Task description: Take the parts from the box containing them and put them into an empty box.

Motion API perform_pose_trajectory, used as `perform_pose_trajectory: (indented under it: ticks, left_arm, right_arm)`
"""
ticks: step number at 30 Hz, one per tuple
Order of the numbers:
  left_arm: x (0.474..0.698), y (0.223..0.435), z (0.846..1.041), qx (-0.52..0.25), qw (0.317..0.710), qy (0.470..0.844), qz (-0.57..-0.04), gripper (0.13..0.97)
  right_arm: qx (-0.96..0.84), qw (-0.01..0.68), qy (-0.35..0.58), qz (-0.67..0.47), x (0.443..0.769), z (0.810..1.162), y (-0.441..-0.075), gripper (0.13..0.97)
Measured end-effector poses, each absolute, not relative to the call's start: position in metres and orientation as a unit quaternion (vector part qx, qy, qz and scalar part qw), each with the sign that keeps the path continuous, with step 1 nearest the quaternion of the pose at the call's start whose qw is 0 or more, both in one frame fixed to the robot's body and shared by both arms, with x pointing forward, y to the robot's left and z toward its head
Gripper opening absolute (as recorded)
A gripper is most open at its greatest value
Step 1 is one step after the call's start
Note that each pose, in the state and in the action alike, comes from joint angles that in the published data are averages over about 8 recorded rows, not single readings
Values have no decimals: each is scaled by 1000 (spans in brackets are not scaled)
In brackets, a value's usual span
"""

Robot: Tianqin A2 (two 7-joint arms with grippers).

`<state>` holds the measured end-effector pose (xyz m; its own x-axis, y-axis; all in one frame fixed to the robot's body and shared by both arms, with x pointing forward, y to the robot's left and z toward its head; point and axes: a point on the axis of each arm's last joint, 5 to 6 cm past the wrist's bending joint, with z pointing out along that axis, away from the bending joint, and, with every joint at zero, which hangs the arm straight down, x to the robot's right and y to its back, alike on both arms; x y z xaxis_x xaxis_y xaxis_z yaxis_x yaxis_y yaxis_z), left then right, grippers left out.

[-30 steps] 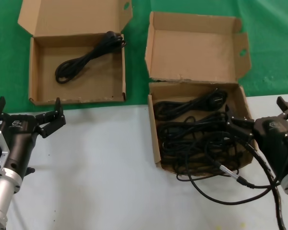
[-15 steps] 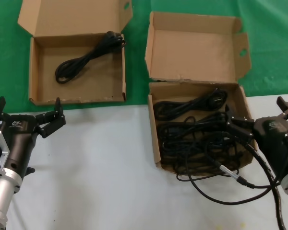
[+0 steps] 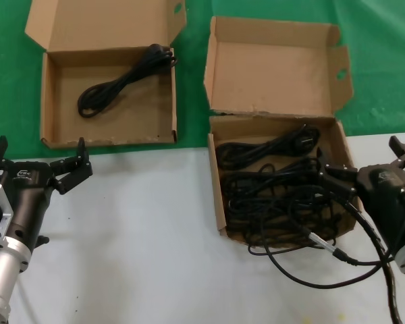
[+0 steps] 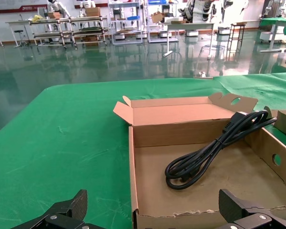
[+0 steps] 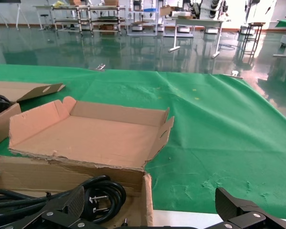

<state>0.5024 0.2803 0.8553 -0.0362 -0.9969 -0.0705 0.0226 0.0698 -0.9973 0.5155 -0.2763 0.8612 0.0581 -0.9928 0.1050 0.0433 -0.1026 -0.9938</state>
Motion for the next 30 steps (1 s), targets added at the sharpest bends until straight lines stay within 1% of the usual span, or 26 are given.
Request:
perform_pose_trajectory:
  ticks: [30]
  left_arm:
    - [502, 280, 855, -467, 513, 521, -497, 966]
  right_arm:
    - [-530, 498, 448, -520, 516, 861, -276, 966]
